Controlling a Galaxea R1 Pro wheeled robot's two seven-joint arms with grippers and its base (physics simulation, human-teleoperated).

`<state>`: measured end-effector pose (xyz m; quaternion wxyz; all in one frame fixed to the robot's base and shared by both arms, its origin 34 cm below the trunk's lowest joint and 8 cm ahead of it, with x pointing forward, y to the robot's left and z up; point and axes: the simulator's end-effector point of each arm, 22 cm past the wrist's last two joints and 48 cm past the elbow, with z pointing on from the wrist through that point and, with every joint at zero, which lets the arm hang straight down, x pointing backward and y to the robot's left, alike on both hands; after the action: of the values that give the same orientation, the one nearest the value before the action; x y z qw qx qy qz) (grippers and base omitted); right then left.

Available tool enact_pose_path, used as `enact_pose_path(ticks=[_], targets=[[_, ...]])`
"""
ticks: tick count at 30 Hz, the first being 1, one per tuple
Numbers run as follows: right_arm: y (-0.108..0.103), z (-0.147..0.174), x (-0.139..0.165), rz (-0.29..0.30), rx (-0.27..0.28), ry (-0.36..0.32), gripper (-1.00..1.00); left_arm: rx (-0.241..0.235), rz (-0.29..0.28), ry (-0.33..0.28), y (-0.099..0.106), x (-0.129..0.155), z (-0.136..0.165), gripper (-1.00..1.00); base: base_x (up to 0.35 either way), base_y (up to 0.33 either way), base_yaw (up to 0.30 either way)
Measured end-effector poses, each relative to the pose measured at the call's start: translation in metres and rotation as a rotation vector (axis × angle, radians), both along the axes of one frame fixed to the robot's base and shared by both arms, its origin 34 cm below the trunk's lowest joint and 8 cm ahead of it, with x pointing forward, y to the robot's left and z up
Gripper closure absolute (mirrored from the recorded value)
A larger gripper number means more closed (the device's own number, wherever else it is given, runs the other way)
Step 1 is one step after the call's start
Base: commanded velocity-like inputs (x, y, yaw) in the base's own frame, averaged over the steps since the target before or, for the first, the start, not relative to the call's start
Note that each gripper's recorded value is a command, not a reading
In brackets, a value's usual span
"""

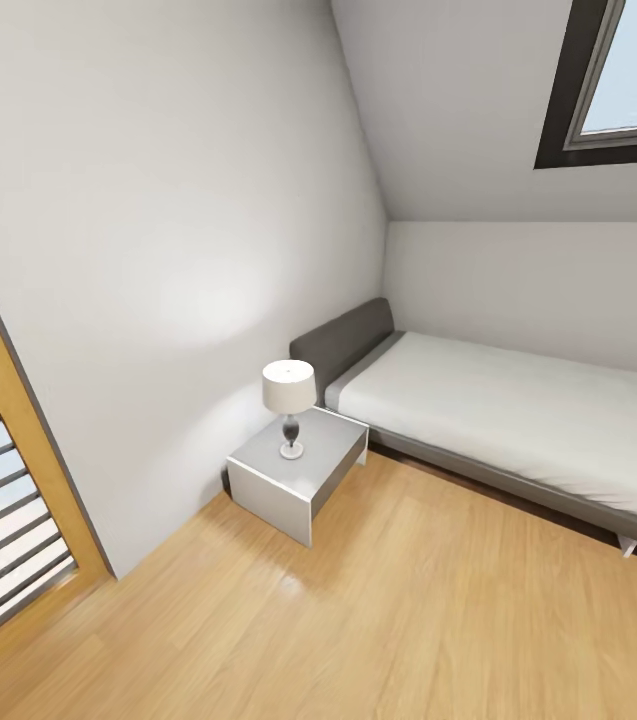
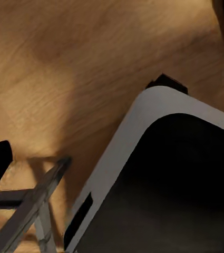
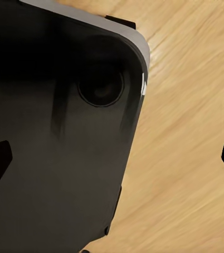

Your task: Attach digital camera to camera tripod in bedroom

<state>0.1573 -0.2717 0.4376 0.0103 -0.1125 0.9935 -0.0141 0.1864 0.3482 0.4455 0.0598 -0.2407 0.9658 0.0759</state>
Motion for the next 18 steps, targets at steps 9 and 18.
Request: enact_pose_path(ticks=[9, 18], targets=[[-0.015, 0.027, 0.145, -0.003, -0.029, -0.255, -1.0, 0.002, -0.033, -0.121, 0.112, 0.164, 0.084, -1.0, 0.0, 0.0, 0.0], [-0.044, 0.135, 0.299, -0.063, -0.108, -0.432, -1.0, -0.057, -0.163, -0.22, 0.085, 0.293, 0.197, -1.0, 0.0, 0.0, 0.0]])
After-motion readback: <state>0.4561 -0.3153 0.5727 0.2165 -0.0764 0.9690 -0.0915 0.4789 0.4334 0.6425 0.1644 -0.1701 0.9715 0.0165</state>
